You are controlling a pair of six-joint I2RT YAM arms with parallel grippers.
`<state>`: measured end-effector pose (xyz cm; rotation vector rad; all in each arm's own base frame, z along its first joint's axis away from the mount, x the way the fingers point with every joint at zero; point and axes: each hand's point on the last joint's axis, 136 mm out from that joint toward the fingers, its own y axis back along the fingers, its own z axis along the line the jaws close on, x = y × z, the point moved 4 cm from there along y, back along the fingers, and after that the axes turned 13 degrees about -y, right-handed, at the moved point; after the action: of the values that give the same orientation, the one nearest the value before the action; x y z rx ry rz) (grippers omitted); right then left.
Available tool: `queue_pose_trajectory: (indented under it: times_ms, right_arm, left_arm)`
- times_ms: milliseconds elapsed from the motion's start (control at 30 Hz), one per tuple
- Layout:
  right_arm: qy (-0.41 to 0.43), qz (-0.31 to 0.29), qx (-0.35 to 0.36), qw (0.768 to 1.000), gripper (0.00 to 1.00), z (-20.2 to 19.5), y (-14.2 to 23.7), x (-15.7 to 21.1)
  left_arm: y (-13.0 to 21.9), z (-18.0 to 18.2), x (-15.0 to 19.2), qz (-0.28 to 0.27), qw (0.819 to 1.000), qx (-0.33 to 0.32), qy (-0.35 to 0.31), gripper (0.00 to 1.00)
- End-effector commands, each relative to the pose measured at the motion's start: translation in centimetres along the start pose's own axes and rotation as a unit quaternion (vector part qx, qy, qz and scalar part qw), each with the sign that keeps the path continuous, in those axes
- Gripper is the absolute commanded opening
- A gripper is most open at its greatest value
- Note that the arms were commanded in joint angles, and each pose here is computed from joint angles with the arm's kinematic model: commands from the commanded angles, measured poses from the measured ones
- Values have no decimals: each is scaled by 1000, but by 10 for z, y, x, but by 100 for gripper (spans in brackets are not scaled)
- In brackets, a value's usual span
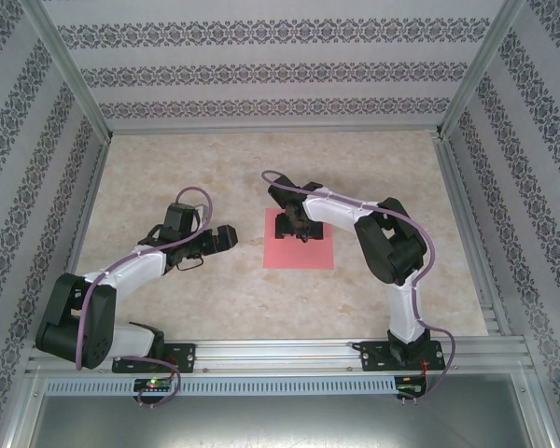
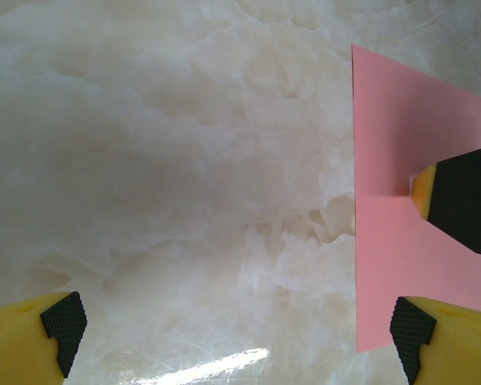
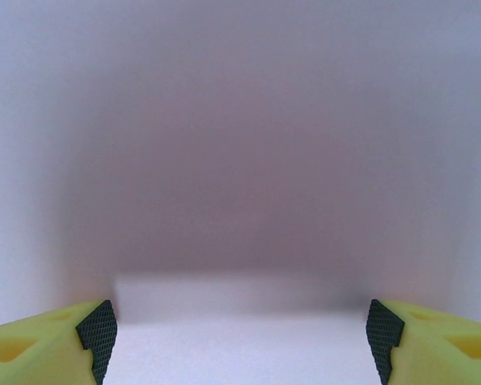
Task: Fold a paper plane with a square sheet of paper (pick it up from the middle)
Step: Fold the square sheet of paper in half at the center of the table.
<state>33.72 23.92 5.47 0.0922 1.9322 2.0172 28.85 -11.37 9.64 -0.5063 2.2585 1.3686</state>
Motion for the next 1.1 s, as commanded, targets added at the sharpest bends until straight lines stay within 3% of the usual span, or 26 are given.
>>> queue_pose_trajectory:
  times_ms: [0,500,1067]
  right_arm:
    - [-3,11,18,1000,83,0,-11,6]
    - [7,29,58,998,75,-10,-38,19]
    - [14,-36,14,999,81,6,19,5]
  left_arm:
    - [3,-3,-2,3,1000,-1,-3,100]
    - [-1,-1,2,13,1000,-3,-2,100]
    - [-4,-2,2,19,1000,-3,-1,100]
